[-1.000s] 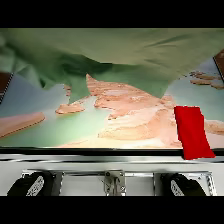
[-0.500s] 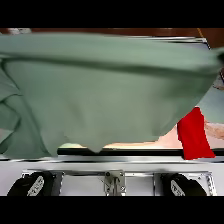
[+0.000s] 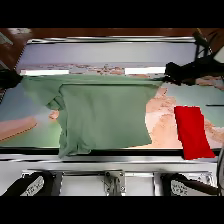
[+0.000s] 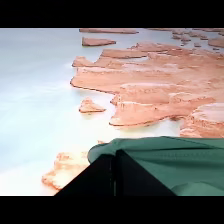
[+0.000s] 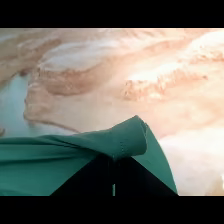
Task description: Fold the shirts.
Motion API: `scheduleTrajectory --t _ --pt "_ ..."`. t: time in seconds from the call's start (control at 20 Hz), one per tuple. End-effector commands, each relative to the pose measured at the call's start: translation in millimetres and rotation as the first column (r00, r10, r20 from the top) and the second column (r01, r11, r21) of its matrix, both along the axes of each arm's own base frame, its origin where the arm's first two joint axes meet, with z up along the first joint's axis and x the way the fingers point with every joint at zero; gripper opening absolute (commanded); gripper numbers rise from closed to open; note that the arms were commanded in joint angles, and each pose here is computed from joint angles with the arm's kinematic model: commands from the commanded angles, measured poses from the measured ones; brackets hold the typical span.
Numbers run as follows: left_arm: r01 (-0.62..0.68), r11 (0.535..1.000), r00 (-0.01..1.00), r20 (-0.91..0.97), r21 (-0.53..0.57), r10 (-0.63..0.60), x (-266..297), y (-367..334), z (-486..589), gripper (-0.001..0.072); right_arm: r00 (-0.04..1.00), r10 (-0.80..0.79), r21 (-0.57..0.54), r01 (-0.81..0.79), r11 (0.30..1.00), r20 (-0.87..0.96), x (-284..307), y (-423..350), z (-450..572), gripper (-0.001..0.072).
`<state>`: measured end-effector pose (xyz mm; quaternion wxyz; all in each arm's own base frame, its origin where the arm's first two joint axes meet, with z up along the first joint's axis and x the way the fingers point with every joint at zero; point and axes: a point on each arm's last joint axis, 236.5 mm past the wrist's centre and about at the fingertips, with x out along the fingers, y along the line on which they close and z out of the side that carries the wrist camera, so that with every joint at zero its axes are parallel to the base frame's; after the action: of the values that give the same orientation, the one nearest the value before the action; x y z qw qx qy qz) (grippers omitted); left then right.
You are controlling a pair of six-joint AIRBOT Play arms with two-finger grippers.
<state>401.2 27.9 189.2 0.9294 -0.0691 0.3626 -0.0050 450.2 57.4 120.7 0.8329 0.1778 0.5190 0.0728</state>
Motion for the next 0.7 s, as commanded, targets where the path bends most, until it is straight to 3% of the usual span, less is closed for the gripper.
scheduleTrajectory --t 0.0,0.15,0.35,0.4,0.45,0.5,0.55,0.65 --pt "-0.031 0.999 0.997 -0.065 -0.034 0.028 45.3 9.6 -65.4 0.0034 0.977 -0.174 0.014 0.173 0.985 0.122 77.3 -23.1 -44.7 0.0058" --pt "-0.036 0.992 0.987 -0.161 -0.123 0.016 62.0 -2.0 -115.4 0.0034 0.969 -0.232 0.091 0.225 0.97 0.082 93.3 -15.8 -71.6 0.0058" --pt "-0.021 0.976 0.946 -0.319 -0.217 -0.051 65.5 -36.2 -183.9 0.0035 0.977 -0.184 0.09 0.194 0.977 -0.109 75.2 3.7 -133.0 0.0066" --pt "-0.016 0.97 0.932 -0.356 -0.242 -0.074 61.9 -46.6 -196.0 0.0035 0.976 -0.173 0.088 0.185 0.979 -0.134 71.9 8.2 -140.8 0.0132" --pt "-0.009 0.965 0.917 -0.386 -0.262 -0.096 57.6 -55.8 -204.3 0.0036 0.977 -0.165 0.089 0.178 0.98 -0.136 71.6 11.4 -142.3 0.0367" --pt "-0.001 0.964 0.907 -0.406 -0.265 -0.11 53.1 -59.5 -207.8 0.009 0.981 -0.149 0.103 0.162 0.981 -0.125 72.1 15.0 -137.6 0.0611" --pt "0.016 0.965 0.898 -0.42 -0.261 -0.129 48.1 -59.0 -206.5 0.0251 0.986 -0.131 0.116 0.143 0.983 -0.108 71.5 16.9 -128.4 0.0635" --pt "0.035 0.975 0.859 -0.492 -0.218 -0.141 30.9 -38.7 -197.6 0.0702 0.993 -0.096 0.099 0.103 0.99 -0.074 62.6 3.9 -103.0 0.0635"
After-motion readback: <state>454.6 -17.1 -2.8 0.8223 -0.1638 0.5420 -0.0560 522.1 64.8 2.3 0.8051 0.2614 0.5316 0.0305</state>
